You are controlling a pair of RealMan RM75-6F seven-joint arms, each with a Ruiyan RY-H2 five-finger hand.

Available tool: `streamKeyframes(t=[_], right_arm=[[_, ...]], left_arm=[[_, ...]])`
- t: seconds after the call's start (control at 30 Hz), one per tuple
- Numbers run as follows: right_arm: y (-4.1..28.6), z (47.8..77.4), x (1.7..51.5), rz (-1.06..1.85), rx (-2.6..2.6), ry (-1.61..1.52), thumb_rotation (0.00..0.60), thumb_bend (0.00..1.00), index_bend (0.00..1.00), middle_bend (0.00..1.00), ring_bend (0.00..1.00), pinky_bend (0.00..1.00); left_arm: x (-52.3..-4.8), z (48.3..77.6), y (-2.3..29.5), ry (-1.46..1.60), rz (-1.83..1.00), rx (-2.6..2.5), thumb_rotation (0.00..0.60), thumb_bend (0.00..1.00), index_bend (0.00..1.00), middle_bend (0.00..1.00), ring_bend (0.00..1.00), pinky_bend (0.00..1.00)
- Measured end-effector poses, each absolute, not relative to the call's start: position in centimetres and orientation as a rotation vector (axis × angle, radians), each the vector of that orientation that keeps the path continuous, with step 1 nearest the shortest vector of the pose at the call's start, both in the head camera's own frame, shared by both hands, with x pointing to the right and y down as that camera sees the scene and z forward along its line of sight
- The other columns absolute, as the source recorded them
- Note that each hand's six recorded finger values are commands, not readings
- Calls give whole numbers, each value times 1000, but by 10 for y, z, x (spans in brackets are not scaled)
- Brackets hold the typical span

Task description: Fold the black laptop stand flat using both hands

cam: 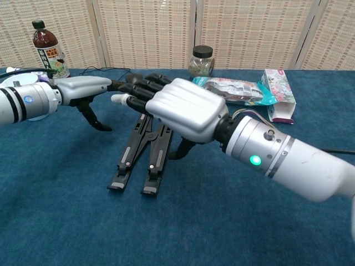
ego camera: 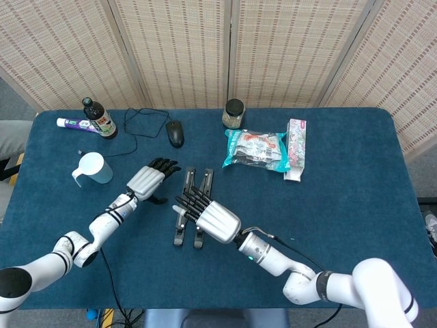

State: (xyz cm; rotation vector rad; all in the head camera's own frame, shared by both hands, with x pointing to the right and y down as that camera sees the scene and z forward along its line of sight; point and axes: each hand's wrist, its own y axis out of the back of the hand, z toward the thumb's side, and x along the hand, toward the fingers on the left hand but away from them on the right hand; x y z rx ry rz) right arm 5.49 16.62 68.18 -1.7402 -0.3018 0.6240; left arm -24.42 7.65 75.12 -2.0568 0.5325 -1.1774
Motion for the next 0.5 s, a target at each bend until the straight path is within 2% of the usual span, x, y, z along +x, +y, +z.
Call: streamKeyframes(t=[0.2, 0.5], right_arm=[[151, 667, 64, 677, -1843, -46, 600, 3, 0, 0, 0, 0], [142, 674, 54, 712, -1863, 192, 600, 7, 0, 0, 0, 0]], left_arm=[[-258, 740, 75, 554, -1201, -2025, 600, 171, 102, 54, 14, 21], [-276, 731, 68, 613, -1239, -1980, 600, 171, 102, 55, 14, 22]])
